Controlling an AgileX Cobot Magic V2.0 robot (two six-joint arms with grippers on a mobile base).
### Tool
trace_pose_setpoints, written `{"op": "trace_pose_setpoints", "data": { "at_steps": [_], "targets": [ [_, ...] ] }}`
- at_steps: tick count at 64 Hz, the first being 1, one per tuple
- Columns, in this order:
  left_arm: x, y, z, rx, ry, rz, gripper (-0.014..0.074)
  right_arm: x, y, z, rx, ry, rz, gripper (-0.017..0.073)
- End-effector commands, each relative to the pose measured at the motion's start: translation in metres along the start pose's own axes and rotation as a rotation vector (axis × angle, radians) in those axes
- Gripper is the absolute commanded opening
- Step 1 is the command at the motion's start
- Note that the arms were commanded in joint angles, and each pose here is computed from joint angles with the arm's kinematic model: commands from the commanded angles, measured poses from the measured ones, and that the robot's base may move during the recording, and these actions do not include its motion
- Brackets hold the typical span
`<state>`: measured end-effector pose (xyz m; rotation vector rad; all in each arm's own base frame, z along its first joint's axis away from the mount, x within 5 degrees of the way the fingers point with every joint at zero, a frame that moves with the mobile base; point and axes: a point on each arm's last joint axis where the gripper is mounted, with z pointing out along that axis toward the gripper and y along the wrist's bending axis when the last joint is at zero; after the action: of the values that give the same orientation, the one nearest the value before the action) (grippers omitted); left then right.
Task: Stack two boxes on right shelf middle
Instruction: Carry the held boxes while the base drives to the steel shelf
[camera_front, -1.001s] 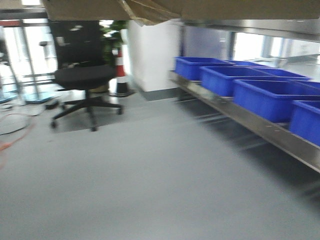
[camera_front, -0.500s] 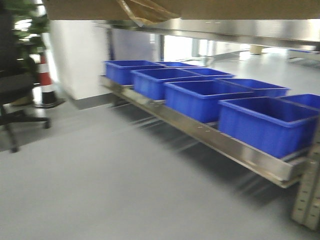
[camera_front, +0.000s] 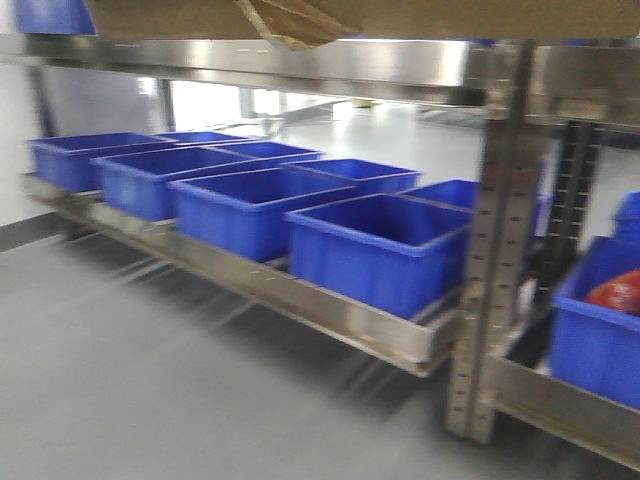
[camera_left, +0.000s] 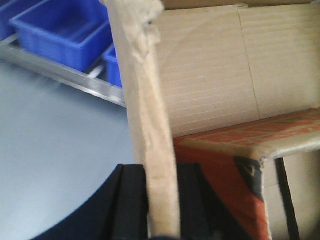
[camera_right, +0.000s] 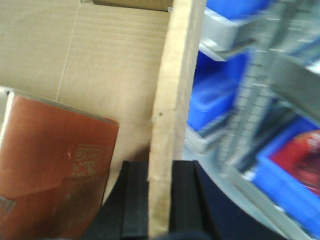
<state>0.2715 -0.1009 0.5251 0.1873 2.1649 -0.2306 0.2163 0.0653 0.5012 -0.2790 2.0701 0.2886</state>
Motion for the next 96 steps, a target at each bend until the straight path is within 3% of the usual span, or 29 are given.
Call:
{"op": "trace_pose_setpoints", "data": {
  "at_steps": [1, 96],
  "targets": [
    [-0.0064, 0.0003, -0.0111, -0.001, -0.076, 0.011, -0.0111, -0.0068, -0.003, -0.0075, 0.027, -0.068, -0.015, -0.0155],
    [-0.0064, 0.0003, -0.0102, -0.001, -0.074, 0.011, -0.0111, -0.0068, -0.003, -0.0075, 0.027, -0.068, -0.015, -0.0155]
  ]
}}
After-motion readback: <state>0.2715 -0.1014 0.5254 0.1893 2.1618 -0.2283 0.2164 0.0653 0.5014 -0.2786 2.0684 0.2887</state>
